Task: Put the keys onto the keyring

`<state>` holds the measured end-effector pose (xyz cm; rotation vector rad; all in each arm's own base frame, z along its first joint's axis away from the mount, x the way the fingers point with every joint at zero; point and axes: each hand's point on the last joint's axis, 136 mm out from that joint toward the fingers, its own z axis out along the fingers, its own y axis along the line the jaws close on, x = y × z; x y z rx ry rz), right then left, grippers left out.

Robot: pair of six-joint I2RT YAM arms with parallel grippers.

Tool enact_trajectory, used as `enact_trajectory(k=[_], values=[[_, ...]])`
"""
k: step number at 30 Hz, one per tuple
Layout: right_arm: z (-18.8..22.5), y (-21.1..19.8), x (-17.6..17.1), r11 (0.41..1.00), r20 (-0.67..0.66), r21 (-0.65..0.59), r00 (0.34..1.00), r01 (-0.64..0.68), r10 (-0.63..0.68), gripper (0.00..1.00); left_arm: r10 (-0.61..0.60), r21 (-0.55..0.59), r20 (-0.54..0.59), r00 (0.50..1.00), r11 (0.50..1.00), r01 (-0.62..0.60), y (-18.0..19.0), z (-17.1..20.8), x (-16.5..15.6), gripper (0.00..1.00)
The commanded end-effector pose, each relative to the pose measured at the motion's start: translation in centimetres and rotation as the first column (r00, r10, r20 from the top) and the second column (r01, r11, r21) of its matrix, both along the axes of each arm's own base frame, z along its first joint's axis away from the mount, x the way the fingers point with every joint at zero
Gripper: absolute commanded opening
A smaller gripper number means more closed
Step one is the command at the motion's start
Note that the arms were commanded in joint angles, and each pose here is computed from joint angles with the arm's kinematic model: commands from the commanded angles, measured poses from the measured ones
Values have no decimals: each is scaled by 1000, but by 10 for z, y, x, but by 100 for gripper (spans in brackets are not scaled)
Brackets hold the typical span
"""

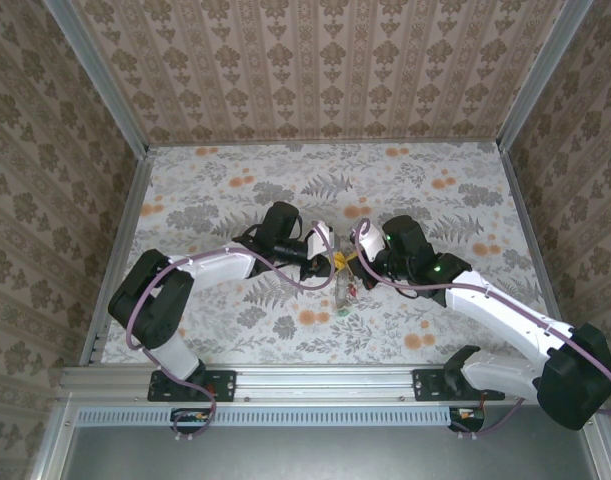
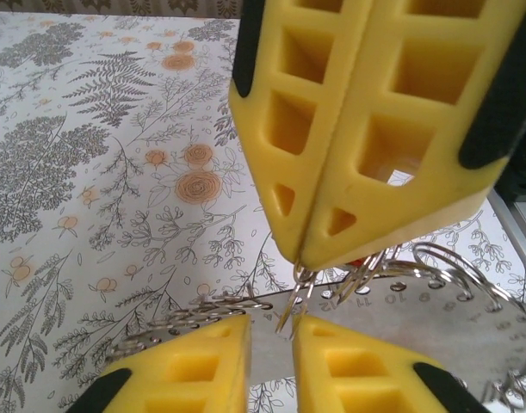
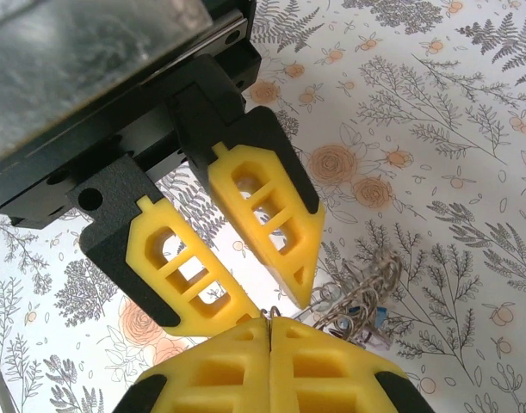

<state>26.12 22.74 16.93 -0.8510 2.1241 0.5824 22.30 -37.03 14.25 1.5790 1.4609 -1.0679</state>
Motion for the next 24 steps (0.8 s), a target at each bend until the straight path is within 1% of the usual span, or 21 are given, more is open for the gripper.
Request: enact_trajectory(k=[1, 12, 18, 21, 24], values=[[19, 8, 2, 999, 39, 33, 999, -35, 33, 0, -21, -28, 19, 1000, 999, 21, -3, 17, -1, 20], [20, 9, 3, 999, 40, 37, 999, -36, 34, 0, -59, -18, 19, 998, 998, 60, -5, 18, -4, 26], [20, 10, 3, 999, 40, 37, 999, -38, 36, 0, -68, -2, 13, 998, 998, 68, -6, 15, -6, 25], [20, 9, 3, 999, 41, 37, 999, -37, 35, 0, -75, 6, 11, 997, 997, 75, -6, 13, -8, 21], [20, 9, 2, 999, 41, 38, 999, -34, 32, 0, -77, 10, 9, 997, 997, 77, -5, 12, -9, 11]])
